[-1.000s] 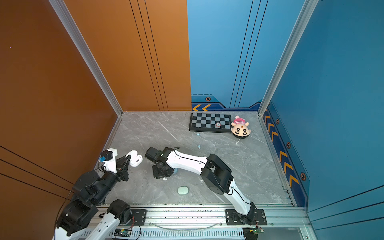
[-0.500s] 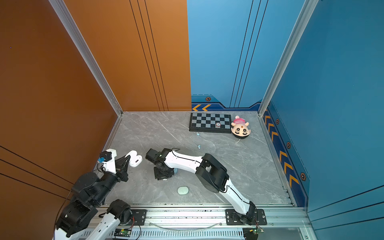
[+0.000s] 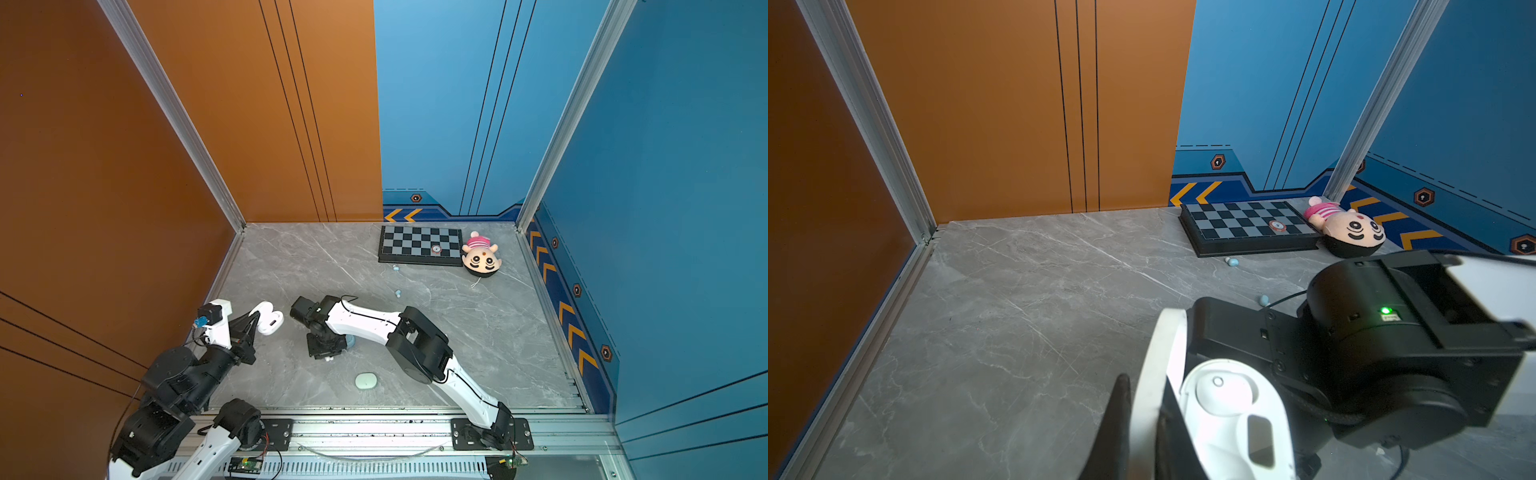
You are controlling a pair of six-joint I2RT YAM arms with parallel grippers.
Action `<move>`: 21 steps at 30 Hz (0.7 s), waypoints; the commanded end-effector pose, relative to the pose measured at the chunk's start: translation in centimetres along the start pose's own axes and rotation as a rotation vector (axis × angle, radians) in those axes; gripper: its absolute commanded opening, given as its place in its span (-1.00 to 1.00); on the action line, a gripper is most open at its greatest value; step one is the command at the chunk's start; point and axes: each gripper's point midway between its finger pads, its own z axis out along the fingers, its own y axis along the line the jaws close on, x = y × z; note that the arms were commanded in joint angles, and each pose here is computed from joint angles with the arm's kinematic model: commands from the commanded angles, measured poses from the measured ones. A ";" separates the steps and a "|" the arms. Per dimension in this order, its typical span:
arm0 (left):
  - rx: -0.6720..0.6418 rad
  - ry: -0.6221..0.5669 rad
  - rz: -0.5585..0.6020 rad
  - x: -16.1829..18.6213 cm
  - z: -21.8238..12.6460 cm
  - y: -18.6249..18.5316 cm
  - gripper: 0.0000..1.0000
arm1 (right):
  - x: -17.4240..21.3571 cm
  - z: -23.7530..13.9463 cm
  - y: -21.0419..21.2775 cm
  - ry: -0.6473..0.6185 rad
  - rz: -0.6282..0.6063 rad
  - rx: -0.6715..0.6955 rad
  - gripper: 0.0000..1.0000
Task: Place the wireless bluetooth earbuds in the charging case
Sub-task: 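Lower the right gripper and close it on the second white earbud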
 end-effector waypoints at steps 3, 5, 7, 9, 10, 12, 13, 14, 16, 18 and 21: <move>-0.035 -0.009 0.011 0.2 -0.2 0.7 -1.00 | 1.6 2.0 -1.4 0.088 0.002 0.047 -0.38; -0.034 -0.008 0.012 0.2 -0.1 0.7 -1.00 | 1.5 1.7 -1.6 0.097 -0.017 0.052 -0.37; -0.035 -0.011 0.011 0.2 -0.2 0.7 -1.00 | 1.7 1.5 -2.1 0.113 -0.055 0.070 -0.36; -0.037 -0.014 0.013 0.2 -0.3 0.8 -1.00 | 1.8 1.4 -2.7 0.131 -0.093 0.091 -0.36; -0.038 -0.015 0.014 0.3 -0.3 0.8 -1.00 | 1.8 1.3 -3.0 0.127 -0.132 0.114 -0.36; -0.039 -0.018 0.014 0.3 -0.4 0.8 -1.00 | 2.0 1.3 -3.6 0.123 -0.196 0.160 -0.36; -0.038 -0.018 0.014 0.4 -0.4 0.8 -1.00 | 2.3 1.5 -3.8 0.130 -0.218 0.173 -0.36; -0.038 -0.018 0.015 0.4 -0.5 0.8 -1.00 | 2.5 1.7 -3.9 0.133 -0.233 0.181 -0.36; -0.040 -0.017 0.016 0.4 -0.5 0.9 -1.00 | 2.7 1.9 -3.9 0.131 -0.267 0.203 -0.36; -0.040 -0.015 0.020 0.4 -0.5 0.9 -1.00 | 2.9 2.1 -3.8 0.129 -0.284 0.213 -0.38; -0.043 -0.014 0.026 0.3 -0.5 0.9 -1.00 | 2.9 2.3 -3.6 0.125 -0.293 0.214 -0.44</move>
